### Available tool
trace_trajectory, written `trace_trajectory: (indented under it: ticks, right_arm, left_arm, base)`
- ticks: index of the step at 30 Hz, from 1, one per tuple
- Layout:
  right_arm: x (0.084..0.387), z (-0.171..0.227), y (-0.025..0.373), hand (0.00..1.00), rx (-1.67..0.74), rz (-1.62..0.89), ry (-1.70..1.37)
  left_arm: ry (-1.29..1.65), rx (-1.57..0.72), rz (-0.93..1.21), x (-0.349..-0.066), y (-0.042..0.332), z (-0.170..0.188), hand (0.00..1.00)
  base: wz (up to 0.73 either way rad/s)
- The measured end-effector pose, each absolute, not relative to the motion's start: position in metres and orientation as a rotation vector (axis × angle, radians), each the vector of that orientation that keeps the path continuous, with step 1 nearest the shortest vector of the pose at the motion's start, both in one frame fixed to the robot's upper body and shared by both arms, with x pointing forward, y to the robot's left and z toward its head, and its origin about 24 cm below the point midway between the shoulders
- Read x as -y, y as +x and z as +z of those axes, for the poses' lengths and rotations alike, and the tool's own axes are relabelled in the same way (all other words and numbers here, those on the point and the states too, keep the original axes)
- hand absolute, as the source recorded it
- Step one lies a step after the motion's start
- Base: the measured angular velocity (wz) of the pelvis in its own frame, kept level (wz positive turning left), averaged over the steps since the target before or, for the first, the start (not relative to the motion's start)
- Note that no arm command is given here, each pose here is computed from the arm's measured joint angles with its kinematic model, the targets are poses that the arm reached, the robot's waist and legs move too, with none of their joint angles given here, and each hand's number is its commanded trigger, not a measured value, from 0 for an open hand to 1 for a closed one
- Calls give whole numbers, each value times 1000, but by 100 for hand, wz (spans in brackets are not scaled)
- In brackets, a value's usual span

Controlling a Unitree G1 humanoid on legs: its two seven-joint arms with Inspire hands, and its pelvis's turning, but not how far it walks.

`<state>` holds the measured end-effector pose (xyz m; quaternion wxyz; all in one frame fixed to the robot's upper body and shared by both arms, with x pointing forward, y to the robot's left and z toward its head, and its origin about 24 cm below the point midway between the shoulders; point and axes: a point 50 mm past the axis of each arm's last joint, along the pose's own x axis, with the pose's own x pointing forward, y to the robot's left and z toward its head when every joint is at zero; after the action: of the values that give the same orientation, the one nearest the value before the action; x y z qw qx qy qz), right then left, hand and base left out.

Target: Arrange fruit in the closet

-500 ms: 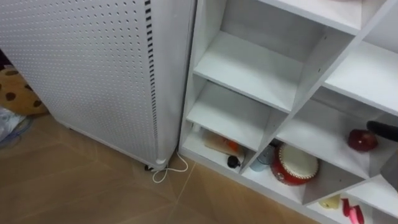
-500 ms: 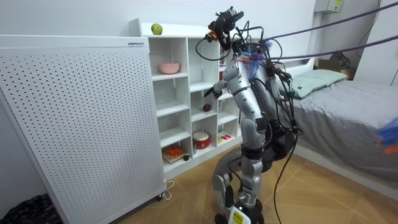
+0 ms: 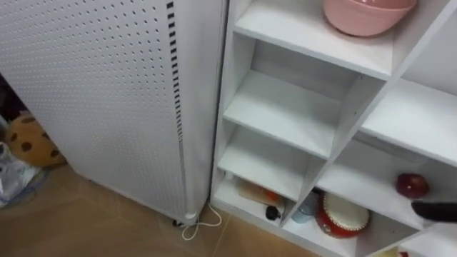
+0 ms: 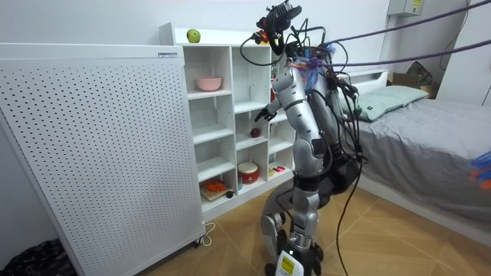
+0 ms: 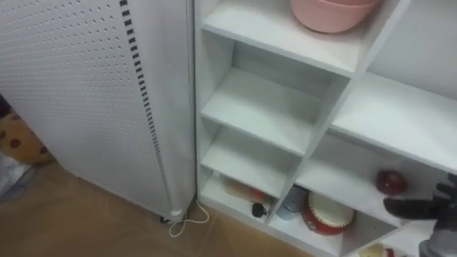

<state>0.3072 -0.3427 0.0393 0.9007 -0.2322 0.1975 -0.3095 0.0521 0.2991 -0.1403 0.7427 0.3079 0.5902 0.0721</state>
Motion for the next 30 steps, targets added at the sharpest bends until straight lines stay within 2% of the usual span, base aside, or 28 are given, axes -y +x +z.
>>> trace_trajectory:
  ticks: [3, 8, 11, 17, 20, 30]
  right_arm:
    - [330, -7, 282, 0, -556, -471, -615]
    - [286, -99, 202, 0, -889, -118, -776]
    - [272, -131, 149, 0, -1044, -12, -772]
    - [270, -152, 73, 0, -1227, -43, -697]
    - [267, -157, 47, 0, -1294, -65, -660]
    - [241, -168, 7, 0, -1458, -52, -515]
  left_arm:
    - [640, -1305, 129, -294, 58, -144, 0]
    - [579, -1313, 89, -277, 55, -152, 0]
    - [551, -1323, 70, -265, 48, -157, 0]
    - [495, -1390, 123, -258, 12, -161, 0]
    - [483, -1416, 143, -253, 0, -161, 0]
    - [560, -1440, 72, -242, 2, -164, 0]
  base:
    - [-12]
    - [-7]
    - [-5]
    - [6]
    - [-1]
    - [-6]
